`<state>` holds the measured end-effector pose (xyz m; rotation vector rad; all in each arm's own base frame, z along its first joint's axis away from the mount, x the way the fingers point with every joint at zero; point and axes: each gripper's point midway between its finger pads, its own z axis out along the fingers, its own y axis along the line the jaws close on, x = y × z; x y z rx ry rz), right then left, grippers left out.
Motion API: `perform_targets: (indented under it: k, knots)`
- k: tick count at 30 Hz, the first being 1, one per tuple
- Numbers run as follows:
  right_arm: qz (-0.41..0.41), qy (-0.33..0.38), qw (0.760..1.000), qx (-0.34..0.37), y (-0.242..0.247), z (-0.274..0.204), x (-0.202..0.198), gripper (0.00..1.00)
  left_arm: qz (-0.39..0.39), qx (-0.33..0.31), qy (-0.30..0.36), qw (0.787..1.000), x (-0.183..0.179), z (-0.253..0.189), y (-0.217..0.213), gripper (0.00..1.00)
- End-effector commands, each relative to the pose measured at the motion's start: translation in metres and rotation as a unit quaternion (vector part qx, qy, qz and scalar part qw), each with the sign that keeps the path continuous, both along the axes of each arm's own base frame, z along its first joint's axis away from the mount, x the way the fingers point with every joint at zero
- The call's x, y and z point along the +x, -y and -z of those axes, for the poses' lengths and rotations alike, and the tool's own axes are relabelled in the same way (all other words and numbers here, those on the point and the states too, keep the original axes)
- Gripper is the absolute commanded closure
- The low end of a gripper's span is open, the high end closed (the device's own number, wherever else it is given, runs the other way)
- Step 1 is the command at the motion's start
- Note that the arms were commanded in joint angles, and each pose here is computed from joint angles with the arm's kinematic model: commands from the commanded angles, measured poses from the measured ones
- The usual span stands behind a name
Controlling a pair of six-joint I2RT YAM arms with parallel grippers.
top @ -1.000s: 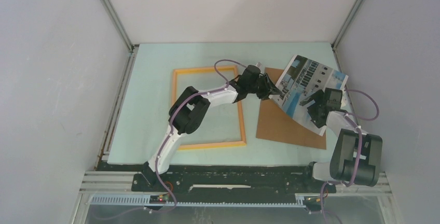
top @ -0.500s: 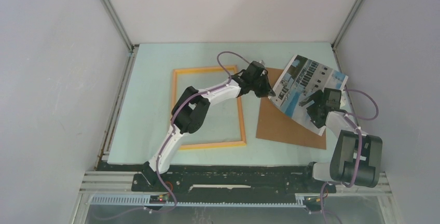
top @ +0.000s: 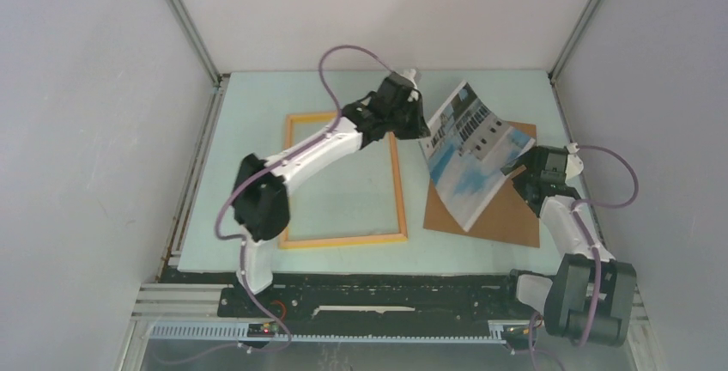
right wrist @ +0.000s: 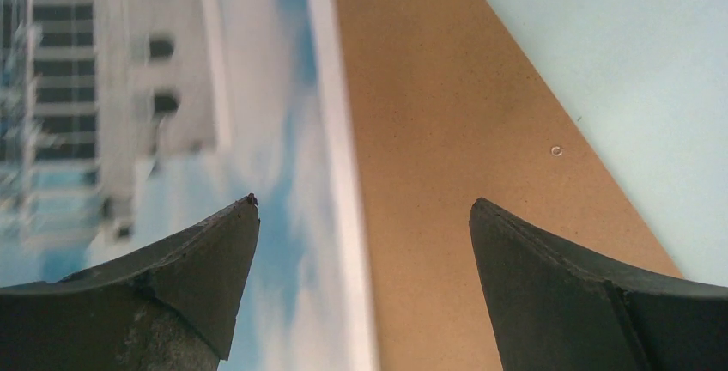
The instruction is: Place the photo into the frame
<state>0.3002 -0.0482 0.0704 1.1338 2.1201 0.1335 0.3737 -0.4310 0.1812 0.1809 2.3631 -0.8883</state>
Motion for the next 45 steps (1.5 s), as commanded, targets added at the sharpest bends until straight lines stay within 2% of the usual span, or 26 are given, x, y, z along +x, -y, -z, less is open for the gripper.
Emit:
perform_targets:
  k: [1,7,10,13,18,21,24,26,31,34,38,42,45]
  knots:
    - [0.012,0.019,0.999,-0.041,0.009,-0.013,-0.005,0.0,-0.057,0.052,0.084,0.993,0.005,-0.064,-0.083,1.0]
    - [-0.001,0.015,0.999,-0.029,0.003,-0.007,-0.003,0.0,-0.158,0.161,0.144,0.964,-0.018,-0.106,-0.225,1.0]
    - [-0.006,0.015,1.0,-0.022,0.0,-0.006,-0.001,0.0,-0.194,0.219,0.189,0.937,-0.039,-0.141,-0.286,1.0]
    - [-0.01,0.015,1.0,-0.017,-0.002,-0.005,0.0,0.0,-0.217,0.283,0.22,0.908,-0.061,-0.18,-0.329,1.0]
    - [-0.015,0.012,1.0,-0.01,-0.005,-0.001,0.002,0.0,-0.245,0.315,0.281,0.873,-0.086,-0.25,-0.365,1.0]
    - [-0.016,0.01,1.0,-0.007,-0.006,0.002,0.003,0.01,-0.196,0.327,0.331,0.863,-0.091,-0.275,-0.343,1.0]
    - [-0.019,0.006,1.0,-0.003,-0.008,0.005,0.004,0.0,-0.109,0.322,0.347,0.874,-0.084,-0.26,-0.29,1.0]
    - [-0.02,0.004,1.0,-0.001,-0.008,0.007,0.004,0.01,-0.067,0.341,0.345,0.872,-0.076,-0.234,-0.256,1.0]
    - [-0.019,-0.003,1.0,-0.002,-0.008,0.009,0.002,0.01,0.003,0.401,0.343,0.85,-0.058,-0.158,-0.184,1.0]
    - [-0.022,-0.007,1.0,0.002,-0.009,0.012,0.002,0.01,0.04,0.429,0.348,0.833,-0.06,-0.113,-0.149,1.0]
    - [-0.026,-0.008,1.0,0.008,-0.011,0.015,0.004,0.01,0.11,0.479,0.356,0.795,-0.087,-0.043,-0.097,1.0]
    - [-0.028,-0.01,0.999,0.011,-0.013,0.017,0.004,0.01,0.168,0.51,0.349,0.768,-0.12,0.016,-0.073,1.0]
    - [-0.029,-0.01,0.999,0.013,-0.013,0.017,0.005,0.01,0.19,0.502,0.33,0.776,-0.132,0.048,-0.073,1.0]
